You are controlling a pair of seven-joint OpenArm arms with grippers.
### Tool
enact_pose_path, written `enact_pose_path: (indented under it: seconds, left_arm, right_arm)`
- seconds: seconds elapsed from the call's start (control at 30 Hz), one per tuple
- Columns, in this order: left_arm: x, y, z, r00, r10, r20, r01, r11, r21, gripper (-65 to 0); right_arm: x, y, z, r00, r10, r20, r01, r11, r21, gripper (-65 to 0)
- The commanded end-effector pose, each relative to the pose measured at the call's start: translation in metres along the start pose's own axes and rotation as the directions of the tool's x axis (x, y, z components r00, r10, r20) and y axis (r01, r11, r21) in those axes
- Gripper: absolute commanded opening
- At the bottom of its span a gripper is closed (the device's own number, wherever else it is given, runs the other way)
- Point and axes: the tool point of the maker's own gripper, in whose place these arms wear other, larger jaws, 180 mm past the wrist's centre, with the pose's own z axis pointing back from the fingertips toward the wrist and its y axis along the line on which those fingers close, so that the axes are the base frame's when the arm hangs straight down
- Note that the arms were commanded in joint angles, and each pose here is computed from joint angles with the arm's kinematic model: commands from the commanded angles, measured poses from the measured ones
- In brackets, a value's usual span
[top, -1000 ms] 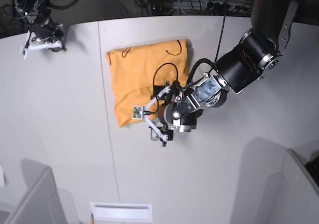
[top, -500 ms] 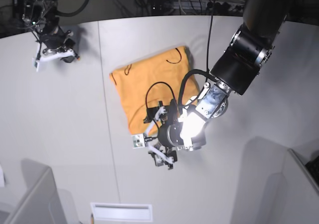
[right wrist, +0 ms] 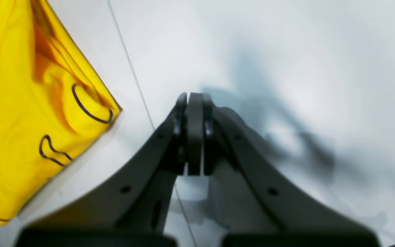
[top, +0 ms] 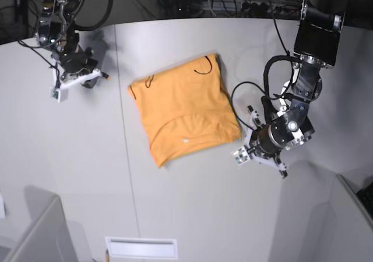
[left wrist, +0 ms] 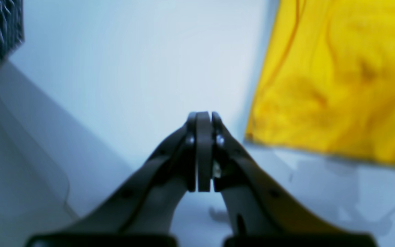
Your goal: Fold the T-shirt properly
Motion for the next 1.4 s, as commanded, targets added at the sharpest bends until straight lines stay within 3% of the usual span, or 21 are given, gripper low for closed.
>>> enact_pose_path:
  seconds: [0.0,0.33,0.63,0.93,1.17,1.27,1.37]
  left_arm:
    - [0.004,0.011,0.005,1.0,-0.001,0.022,0.0,1.0,0.028,-65.0]
    - [-0.054,-0.034,-0.014,0.992,0.042,-0.119,-0.053,0.994,-0.091,-65.0]
    - [-0.005,-0.046,-0.049,0.988,0.144,-0.058,-0.152,0.976,-0.154,-65.0]
    - [0.04,-0.039,-0.067,0.982,0.188,-0.007,-0.186,0.965,-0.184,-65.0]
    - [0.059,-0.018,-0.054,0.982,0.179,0.06,-0.17,0.976,-0.133,-65.0]
    - [0.045,0.006,-0.025,0.982,0.161,0.099,-0.159,0.987,-0.036,-65.0]
    - [0.019,0.016,0.018,0.966,0.214,0.145,-0.227,0.971,0.072,-65.0]
  right_arm:
    - [0.012,0.003,0.003,0.999,0.009,0.042,-0.01,1.0,0.012,-65.0]
    - [0.015,0.001,0.003,0.999,0.008,0.049,-0.009,1.0,0.007,-65.0]
    - [0.013,-0.002,0.004,0.999,0.008,0.045,-0.009,1.0,0.002,-65.0]
    - [0.01,-0.004,0.005,0.999,0.01,0.042,-0.01,1.0,-0.004,-65.0]
    - [0.009,-0.004,0.006,0.999,0.016,0.041,-0.016,1.0,-0.002,-65.0]
    - [0.021,-0.003,0.02,0.993,0.032,0.116,-0.032,0.999,-0.004,-65.0]
    - [0.027,-0.004,0.04,0.977,0.053,0.206,-0.051,0.999,-0.012,-65.0]
